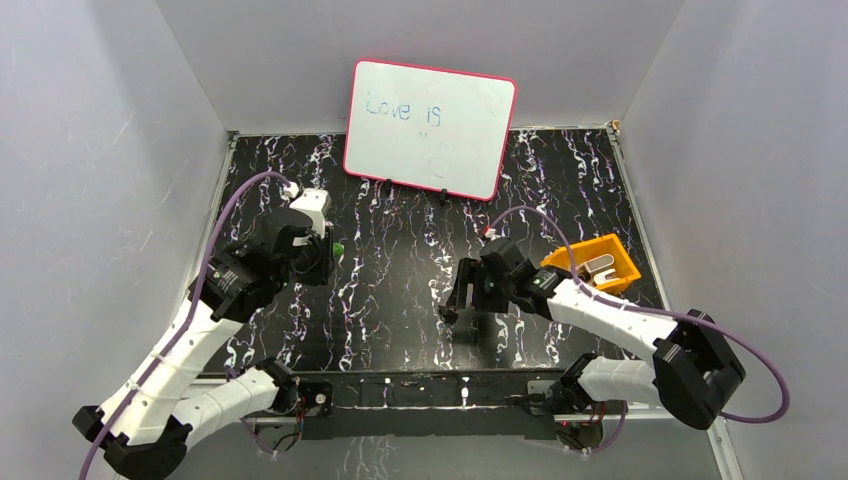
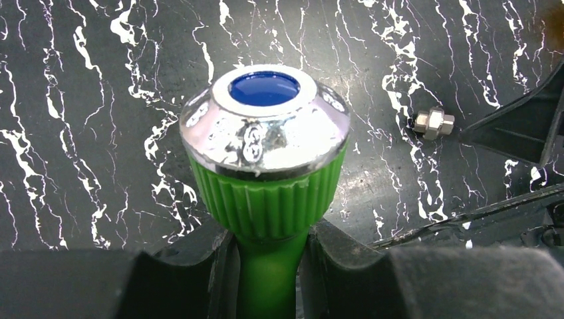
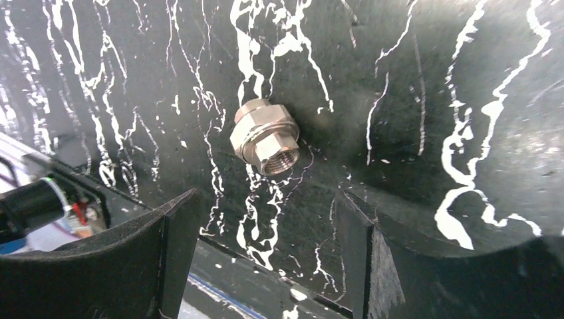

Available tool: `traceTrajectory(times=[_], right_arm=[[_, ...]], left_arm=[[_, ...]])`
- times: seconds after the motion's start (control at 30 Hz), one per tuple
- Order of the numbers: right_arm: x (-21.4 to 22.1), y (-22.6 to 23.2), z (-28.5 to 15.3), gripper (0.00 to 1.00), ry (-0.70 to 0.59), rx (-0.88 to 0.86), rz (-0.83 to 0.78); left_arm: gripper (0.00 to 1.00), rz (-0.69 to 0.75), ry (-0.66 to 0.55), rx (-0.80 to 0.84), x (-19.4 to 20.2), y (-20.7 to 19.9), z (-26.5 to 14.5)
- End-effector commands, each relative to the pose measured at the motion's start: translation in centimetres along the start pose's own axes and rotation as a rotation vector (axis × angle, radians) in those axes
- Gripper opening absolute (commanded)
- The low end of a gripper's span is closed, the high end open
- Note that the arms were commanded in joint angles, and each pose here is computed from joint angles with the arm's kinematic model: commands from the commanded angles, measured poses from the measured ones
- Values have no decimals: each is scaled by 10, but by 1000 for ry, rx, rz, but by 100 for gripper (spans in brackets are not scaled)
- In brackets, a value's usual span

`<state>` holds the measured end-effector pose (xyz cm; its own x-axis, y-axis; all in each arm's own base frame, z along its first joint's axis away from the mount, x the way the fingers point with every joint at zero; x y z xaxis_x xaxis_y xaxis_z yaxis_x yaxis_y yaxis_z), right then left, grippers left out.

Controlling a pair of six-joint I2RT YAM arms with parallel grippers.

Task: Install the water faucets
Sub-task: Move the adaptor to the center of the board, then adjust the adaptor at the center of the board.

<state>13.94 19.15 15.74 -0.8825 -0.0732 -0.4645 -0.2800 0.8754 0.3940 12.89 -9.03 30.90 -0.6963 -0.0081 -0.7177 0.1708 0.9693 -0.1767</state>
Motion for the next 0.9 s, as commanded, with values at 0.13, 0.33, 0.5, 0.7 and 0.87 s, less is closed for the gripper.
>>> traceTrajectory(times=[0.13, 0.33, 0.5, 0.7, 0.87], right_arm=[[-12, 12, 5, 81, -120, -258, 153], [-14, 6, 15, 82, -107, -234, 161], [-11, 3, 23, 81, -73, -212, 143], [-3, -2, 27, 80, -16, -189, 124], [-2, -2, 34, 78, 13, -206, 111]], left_arm=[[0, 4, -3, 48, -2, -4, -1], [0, 3, 2, 56, -2, -5, 0], [0, 3, 4, 62, -2, -6, 0], [0, 3, 9, 67, -1, -6, 1], [0, 2, 11, 75, -2, -7, 2]])
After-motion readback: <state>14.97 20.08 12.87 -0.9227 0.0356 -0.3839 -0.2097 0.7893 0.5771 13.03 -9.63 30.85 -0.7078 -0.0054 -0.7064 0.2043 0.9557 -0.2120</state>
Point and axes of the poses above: each gripper's point midway between its finger pads, its own z axis out along the fingers, its own y axis along the line the jaws close on, x = y × z, the point moved 10 cm from there along -z, back along the fingers, and after that the axes turned 8 degrees about -z, right-handed, at the moved point
